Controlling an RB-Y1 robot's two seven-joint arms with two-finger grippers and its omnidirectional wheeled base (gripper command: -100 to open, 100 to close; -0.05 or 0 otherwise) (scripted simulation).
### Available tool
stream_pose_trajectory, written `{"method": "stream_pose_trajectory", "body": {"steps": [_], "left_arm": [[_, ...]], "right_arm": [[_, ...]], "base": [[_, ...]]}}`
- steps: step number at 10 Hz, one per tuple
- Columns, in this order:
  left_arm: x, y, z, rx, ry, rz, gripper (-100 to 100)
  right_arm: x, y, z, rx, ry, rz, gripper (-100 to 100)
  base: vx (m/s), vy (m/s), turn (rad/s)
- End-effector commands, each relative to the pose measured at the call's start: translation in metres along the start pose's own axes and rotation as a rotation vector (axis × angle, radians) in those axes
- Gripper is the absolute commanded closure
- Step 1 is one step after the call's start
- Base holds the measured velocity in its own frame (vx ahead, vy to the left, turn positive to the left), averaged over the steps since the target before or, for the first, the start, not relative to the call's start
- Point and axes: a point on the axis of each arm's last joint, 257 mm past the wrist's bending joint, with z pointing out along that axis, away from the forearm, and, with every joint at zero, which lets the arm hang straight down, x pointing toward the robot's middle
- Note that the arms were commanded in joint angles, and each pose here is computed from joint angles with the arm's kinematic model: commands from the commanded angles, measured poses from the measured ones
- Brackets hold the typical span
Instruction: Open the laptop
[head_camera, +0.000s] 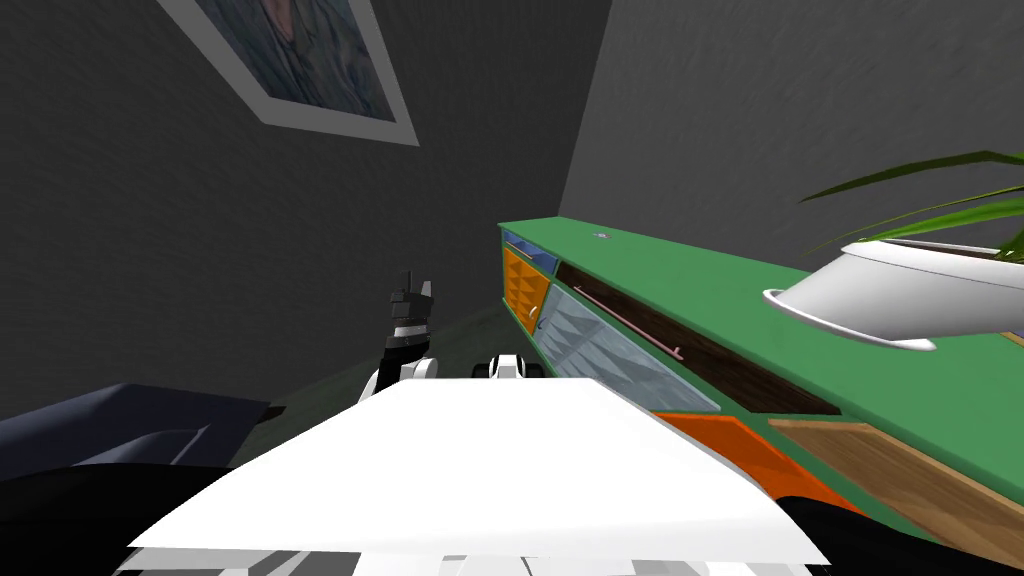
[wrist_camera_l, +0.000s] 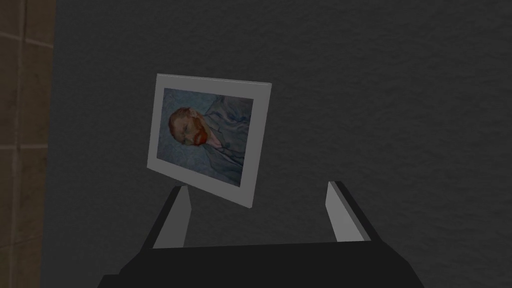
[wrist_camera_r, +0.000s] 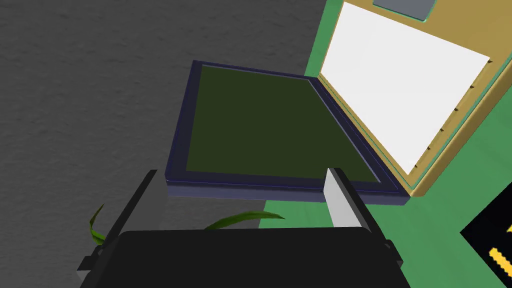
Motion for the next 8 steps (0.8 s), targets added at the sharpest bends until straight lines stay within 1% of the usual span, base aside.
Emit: {"method": "stream_pose_trajectory", "body": {"steps": [1,4,5,7,8], "left_arm": [[0.0,0.0,0.0,0.0,0.0,0.0,0],[0.0,0.0,0.0,0.0,0.0,0.0,0],[0.0,0.0,0.0,0.0,0.0,0.0,0],[0.0,0.0,0.0,0.0,0.0,0.0,0],[0.0,0.0,0.0,0.0,0.0,0.0,0]], "right_arm": [[0.002,-0.02,0.009,0.013,0.021,-0.073,-100],[-0.004,-0.044,0.026,0.027,0.042,-0.167,-100],[-0.002,-0.04,0.023,0.023,0.036,-0.146,-100],[-0.002,-0.042,0.024,0.023,0.039,-0.15,-100],[-0.002,-0.043,0.024,0.023,0.039,-0.15,100]], "base": [[0.014,-0.057,0.12],[0.012,-0.074,0.14],[0.009,-0.041,0.033],[0.045,-0.082,0.013],[0.004,-0.009,-0.007]]}}
